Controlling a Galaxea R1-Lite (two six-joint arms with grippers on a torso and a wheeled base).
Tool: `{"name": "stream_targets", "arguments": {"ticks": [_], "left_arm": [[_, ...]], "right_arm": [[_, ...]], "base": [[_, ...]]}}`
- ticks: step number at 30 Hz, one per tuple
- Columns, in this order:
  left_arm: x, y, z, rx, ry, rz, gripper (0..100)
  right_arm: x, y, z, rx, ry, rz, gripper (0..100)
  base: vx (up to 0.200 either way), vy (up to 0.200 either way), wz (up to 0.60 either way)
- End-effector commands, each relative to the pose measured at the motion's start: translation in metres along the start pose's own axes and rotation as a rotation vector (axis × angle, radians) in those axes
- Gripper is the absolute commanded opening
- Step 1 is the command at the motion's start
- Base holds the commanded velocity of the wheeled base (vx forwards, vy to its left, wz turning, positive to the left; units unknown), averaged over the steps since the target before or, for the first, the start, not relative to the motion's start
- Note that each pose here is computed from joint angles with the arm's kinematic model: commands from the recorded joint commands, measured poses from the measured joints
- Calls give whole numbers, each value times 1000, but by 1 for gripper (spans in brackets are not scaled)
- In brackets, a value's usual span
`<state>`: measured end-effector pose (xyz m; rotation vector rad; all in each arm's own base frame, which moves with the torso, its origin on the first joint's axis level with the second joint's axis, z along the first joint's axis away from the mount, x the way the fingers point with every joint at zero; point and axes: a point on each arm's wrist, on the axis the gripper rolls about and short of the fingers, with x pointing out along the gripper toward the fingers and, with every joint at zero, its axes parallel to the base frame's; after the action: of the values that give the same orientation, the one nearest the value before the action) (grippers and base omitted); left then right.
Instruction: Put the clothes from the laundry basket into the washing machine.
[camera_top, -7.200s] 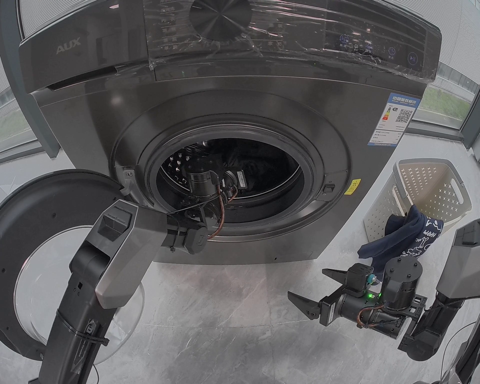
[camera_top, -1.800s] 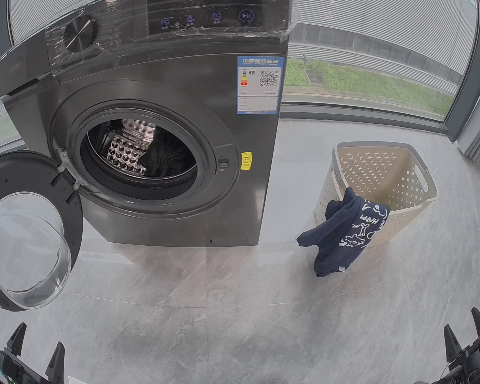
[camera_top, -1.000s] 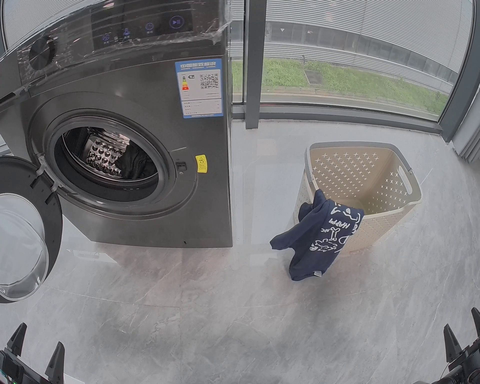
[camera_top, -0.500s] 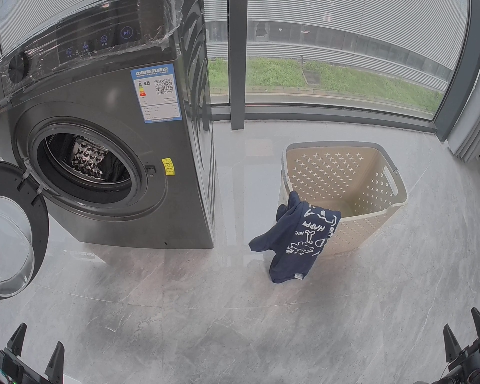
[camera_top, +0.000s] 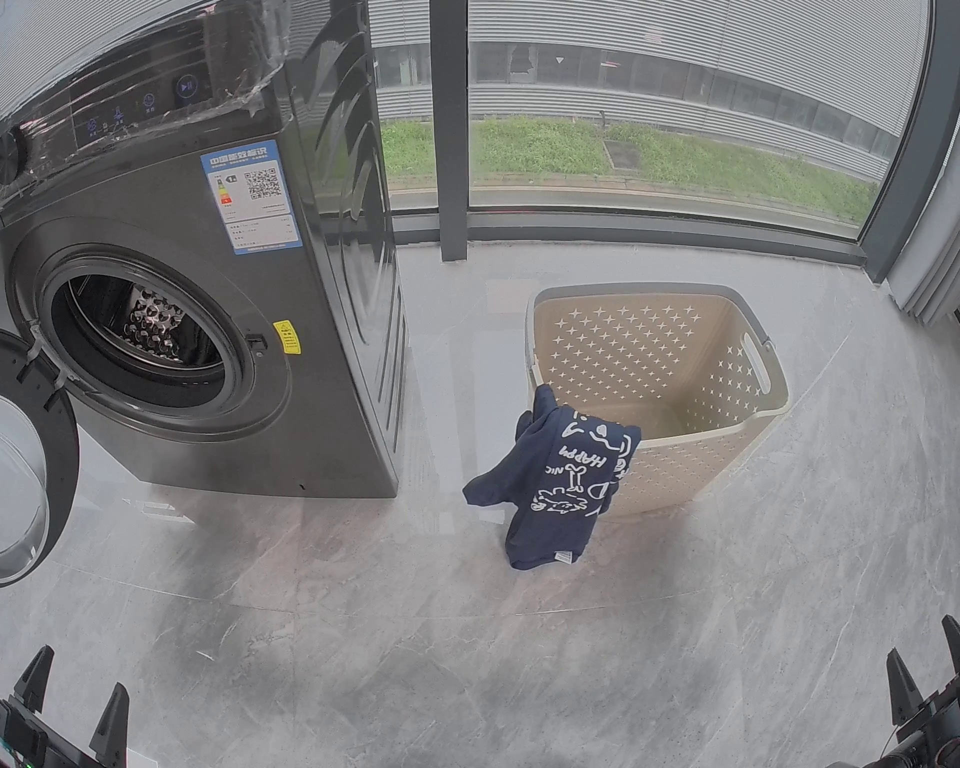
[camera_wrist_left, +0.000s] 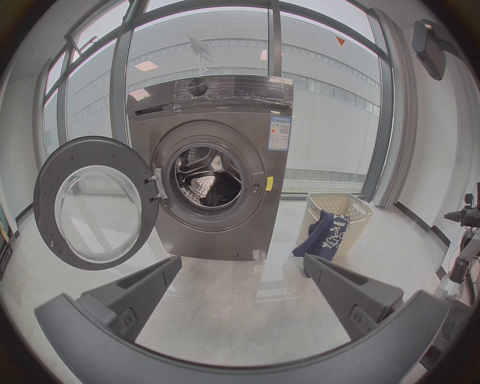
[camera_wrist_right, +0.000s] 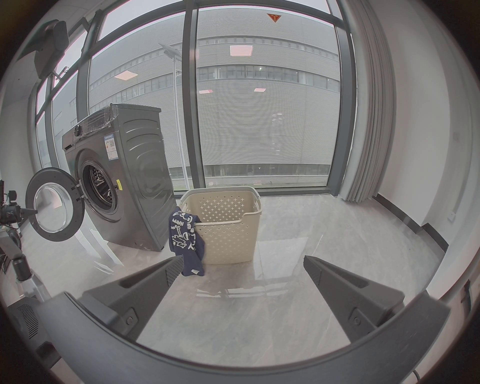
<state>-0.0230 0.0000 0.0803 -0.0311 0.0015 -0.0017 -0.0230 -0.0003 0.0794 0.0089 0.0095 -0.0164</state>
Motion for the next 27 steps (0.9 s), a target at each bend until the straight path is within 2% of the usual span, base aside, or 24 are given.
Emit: {"name": "stream_targets", "arguments": {"ticks": [1, 20, 27], "left_arm": [[1, 0, -5, -1, 6, 0, 100], [1, 0, -5, 2, 8, 0, 100], [1, 0, -5, -4, 6, 0, 100]], "right_arm": [[0, 0, -3, 0, 1, -1, 100], [0, 0, -3, 0, 1, -1, 100], [0, 0, -3, 2, 3, -7, 100]], "base": [[0, 0, 0], [0, 0, 0], [171, 0, 0]]}}
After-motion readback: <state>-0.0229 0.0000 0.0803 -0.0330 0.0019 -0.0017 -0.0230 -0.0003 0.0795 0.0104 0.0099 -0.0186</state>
